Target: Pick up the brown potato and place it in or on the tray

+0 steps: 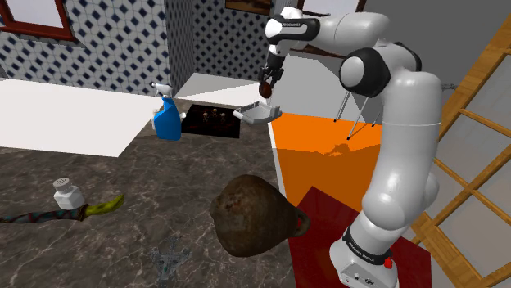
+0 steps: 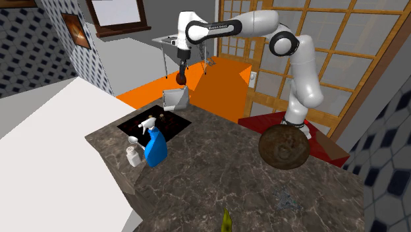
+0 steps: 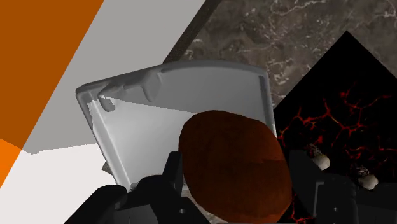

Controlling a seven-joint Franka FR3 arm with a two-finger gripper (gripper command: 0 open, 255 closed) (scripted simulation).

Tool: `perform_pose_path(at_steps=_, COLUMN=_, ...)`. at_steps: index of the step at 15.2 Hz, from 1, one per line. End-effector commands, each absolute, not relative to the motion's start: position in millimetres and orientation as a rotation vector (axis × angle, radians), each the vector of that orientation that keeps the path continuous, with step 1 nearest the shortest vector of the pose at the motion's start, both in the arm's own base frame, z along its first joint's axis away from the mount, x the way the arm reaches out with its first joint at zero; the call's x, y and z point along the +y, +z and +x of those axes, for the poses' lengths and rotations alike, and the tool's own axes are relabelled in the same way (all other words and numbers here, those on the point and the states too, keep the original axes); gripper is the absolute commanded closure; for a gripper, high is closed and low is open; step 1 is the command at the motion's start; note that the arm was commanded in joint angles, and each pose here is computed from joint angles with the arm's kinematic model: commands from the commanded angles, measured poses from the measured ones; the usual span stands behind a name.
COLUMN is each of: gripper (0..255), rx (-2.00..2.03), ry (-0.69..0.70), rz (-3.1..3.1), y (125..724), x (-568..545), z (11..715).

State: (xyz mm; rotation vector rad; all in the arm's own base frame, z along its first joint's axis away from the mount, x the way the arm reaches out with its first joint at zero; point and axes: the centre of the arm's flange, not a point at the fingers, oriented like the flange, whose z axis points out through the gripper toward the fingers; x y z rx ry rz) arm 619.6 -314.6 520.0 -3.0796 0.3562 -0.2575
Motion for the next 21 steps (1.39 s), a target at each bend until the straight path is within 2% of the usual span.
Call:
perform_pose_path(at_steps=1, gripper=255, rx=0.354, ry=-0.258, rz=-3.080, y=520, x=-338, z=631)
perform_pose_path(at_steps=3, gripper=255, rx=0.354, ry=-0.258, rz=-3.080, y=521, x=-364, z=643)
perform_pose_path(at_steps=21, gripper=255, rx=0.354, ry=-0.258, rz=-3.080, y=438, x=-364, z=643)
